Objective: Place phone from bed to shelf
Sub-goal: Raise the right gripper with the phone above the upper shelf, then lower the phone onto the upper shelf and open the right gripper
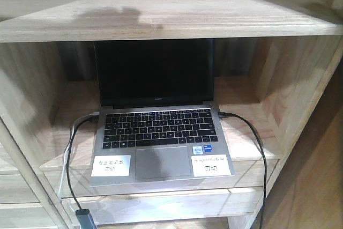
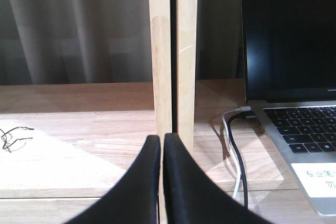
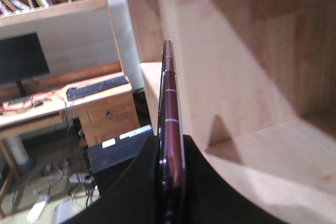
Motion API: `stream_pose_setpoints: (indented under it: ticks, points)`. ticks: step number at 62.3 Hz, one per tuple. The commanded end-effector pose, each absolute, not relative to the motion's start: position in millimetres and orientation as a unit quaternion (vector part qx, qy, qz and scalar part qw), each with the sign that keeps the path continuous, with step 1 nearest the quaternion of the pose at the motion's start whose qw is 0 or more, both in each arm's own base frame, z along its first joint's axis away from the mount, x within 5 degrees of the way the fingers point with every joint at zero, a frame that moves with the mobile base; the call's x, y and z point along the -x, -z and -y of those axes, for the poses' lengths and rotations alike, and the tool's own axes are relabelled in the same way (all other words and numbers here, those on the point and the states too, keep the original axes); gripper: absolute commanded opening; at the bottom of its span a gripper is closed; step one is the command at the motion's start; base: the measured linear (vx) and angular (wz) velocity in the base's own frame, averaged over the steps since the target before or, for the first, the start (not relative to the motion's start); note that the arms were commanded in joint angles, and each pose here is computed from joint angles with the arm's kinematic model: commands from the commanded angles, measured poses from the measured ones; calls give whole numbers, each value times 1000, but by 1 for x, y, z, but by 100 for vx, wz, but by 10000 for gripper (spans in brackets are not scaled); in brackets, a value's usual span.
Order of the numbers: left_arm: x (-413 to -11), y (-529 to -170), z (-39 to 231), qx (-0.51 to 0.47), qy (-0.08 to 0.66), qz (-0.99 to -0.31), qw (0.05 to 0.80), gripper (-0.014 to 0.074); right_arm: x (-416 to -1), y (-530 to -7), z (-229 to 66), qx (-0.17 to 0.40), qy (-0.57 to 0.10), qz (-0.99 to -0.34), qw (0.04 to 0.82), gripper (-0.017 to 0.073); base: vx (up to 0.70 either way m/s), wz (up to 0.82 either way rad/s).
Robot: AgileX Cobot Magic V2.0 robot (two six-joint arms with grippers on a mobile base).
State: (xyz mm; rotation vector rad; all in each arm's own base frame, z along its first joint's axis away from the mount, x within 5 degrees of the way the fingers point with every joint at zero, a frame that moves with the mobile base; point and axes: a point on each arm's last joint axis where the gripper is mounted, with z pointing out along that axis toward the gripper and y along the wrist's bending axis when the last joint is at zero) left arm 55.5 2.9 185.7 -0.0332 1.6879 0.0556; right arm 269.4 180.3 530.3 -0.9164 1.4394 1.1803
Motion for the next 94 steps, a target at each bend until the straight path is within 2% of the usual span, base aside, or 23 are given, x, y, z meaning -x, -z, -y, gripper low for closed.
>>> stream_pose_setpoints:
  ticks: [1, 20, 31, 56, 77, 87, 94]
  points:
    - [-56, -191, -3, 18, -23, -722, 692, 1, -278, -549, -181, 346, -515, -565, 544, -2, 0, 0]
    - [-56, -191, -3, 18, -23, -722, 692, 1, -326, -518, -231, 313, -509, -575, 558, -2, 0, 0]
    - [-56, -191, -3, 18, -23, -722, 692, 1, -346, -496, -244, 305, -498, -591, 556, -2, 0, 0]
    - [-56, -191, -3, 18, -23, -722, 692, 1, -375, -458, -255, 316, -450, -626, 553, -2, 0, 0]
    - [-56, -191, -3, 18, -23, -722, 692, 1, -383, -452, -255, 311, -428, -635, 562, 0, 0, 0]
    - [-56, -191, -3, 18, -23, -722, 692, 1, -384, -452, -254, 310, -420, -637, 567, 27, 0, 0]
    - [-56, -191, -3, 18, -23, -722, 692, 1, -385, -451, -254, 311, -414, -638, 570, 86, 0, 0]
